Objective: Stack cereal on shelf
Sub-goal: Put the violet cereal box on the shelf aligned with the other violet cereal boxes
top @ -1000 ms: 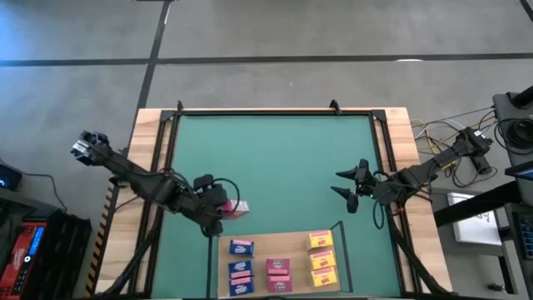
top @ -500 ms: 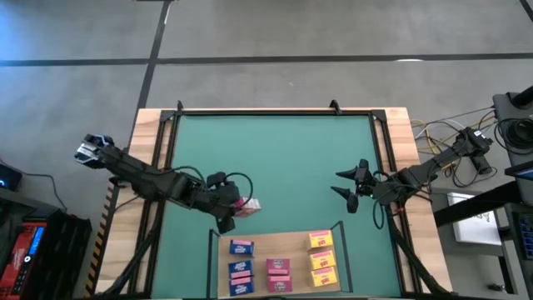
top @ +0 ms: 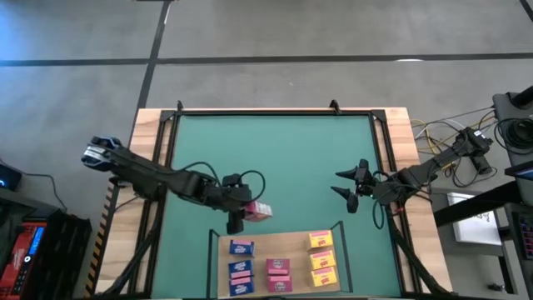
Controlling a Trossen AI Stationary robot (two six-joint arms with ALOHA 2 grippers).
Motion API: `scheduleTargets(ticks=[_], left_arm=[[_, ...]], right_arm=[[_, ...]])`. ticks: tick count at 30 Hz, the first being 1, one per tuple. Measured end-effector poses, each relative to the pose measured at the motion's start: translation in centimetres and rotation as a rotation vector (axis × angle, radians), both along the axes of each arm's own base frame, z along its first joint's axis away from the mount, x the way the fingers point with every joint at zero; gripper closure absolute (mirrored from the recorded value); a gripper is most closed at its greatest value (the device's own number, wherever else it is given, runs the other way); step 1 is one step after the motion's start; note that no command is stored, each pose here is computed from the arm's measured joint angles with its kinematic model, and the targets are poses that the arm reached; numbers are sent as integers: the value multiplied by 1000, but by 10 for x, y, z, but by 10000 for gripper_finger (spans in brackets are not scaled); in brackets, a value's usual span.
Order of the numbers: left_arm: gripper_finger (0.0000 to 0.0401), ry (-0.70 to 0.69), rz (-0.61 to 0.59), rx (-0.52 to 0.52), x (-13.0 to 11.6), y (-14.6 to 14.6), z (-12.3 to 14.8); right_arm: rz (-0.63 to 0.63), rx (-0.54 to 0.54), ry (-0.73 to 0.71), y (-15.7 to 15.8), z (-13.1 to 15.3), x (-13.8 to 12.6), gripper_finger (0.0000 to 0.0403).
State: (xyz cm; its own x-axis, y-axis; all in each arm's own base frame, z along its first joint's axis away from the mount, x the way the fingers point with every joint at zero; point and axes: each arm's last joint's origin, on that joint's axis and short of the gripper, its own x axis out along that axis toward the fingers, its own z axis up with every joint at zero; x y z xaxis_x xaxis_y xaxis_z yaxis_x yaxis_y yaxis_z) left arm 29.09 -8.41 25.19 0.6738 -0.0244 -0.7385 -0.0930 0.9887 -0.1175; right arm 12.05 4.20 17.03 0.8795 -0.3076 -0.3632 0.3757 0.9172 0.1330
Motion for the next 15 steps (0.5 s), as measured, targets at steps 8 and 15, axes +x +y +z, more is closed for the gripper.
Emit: scheduleTargets(ticks=[8, 15], left_arm=[[278, 28, 11, 0, 6, 3, -8], [278, 29, 10, 6, 5, 3, -8]], right_arm=[[0, 1, -1, 0, 0, 0, 138], [0, 0, 0, 0, 0, 0, 138]])
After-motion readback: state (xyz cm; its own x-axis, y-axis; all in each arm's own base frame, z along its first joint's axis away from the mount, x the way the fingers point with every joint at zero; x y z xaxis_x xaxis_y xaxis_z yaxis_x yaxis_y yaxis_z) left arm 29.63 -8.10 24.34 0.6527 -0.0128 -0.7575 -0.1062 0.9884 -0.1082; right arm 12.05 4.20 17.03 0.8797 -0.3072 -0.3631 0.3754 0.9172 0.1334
